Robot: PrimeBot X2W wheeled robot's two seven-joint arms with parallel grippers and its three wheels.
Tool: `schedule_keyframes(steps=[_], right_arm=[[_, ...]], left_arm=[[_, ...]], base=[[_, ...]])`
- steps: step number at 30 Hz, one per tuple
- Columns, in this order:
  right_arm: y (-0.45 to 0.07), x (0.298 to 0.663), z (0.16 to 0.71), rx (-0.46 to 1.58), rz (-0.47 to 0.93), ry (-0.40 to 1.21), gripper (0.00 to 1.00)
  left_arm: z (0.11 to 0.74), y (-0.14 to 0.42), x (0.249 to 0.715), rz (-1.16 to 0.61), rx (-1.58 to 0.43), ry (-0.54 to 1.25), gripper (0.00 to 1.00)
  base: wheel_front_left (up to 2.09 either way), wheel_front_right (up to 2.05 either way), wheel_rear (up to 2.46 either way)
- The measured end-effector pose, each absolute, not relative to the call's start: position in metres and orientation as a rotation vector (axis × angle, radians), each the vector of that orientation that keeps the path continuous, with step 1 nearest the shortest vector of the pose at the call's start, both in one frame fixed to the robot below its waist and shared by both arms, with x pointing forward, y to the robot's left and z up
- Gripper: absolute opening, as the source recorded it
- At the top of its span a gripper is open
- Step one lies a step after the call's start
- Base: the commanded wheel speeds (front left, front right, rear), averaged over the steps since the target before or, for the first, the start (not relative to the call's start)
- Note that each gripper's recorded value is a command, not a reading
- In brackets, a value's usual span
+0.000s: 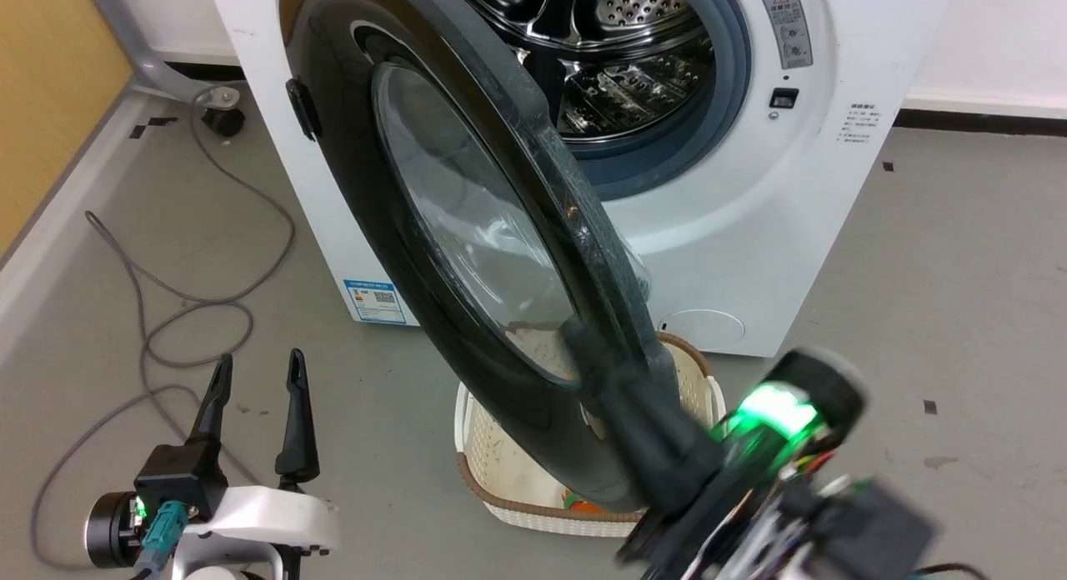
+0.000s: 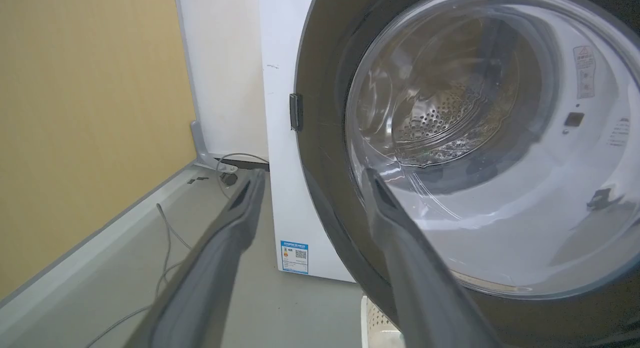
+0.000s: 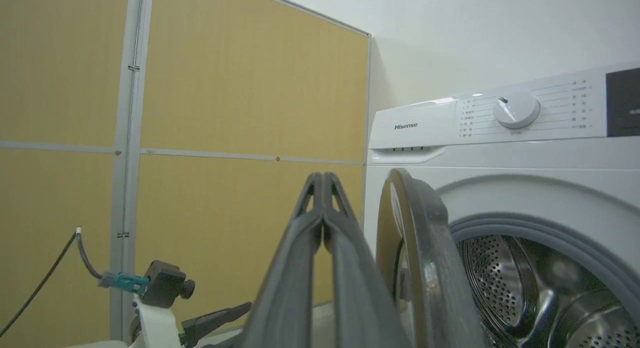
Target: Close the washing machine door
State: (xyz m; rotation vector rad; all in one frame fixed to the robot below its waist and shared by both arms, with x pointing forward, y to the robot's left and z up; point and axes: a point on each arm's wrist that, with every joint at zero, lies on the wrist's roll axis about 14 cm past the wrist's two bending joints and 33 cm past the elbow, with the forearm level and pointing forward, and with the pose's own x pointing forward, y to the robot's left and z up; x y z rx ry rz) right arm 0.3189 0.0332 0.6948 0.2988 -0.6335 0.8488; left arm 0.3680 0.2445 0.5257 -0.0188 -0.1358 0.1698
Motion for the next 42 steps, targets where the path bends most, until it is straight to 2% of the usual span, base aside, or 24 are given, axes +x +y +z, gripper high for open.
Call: schedule_keyframes(steps=[6,10,16,27,35,42], right_arm=[[0.064,0.301,0.635,0.134,1.003,-0.487,0.00],[0.065,0.307,0.601,0.052,1.015,-0.402,0.00],[0.041,0.340,0.568,0.005,0.913,-0.304,0.00],[-0.011,0.398,0.544,-0.029,0.706,-0.236,0.00],[-0.061,0.458,0.540,-0.036,0.514,-0.231,0.00],[-0.084,0.504,0.536,-0.062,0.438,-0.237,0.00]], left_arm=[[0.521,0.244,0.370,0.172,-0.026,-0.124,1.00],[0.517,0.244,0.371,0.176,-0.026,-0.110,1.00],[0.510,0.246,0.373,0.184,-0.025,-0.090,1.00],[0.504,0.245,0.385,0.182,-0.030,-0.078,1.00],[0.497,0.238,0.402,0.169,-0.037,-0.065,1.00],[0.490,0.231,0.422,0.156,-0.037,-0.057,1.00]], base=[[0.00,0.00,0.00],[0.00,0.00,0.00],[0.00,0.00,0.00],[0.00,0.00,0.00],[0.00,0.00,0.00],[0.00,0.00,0.00]])
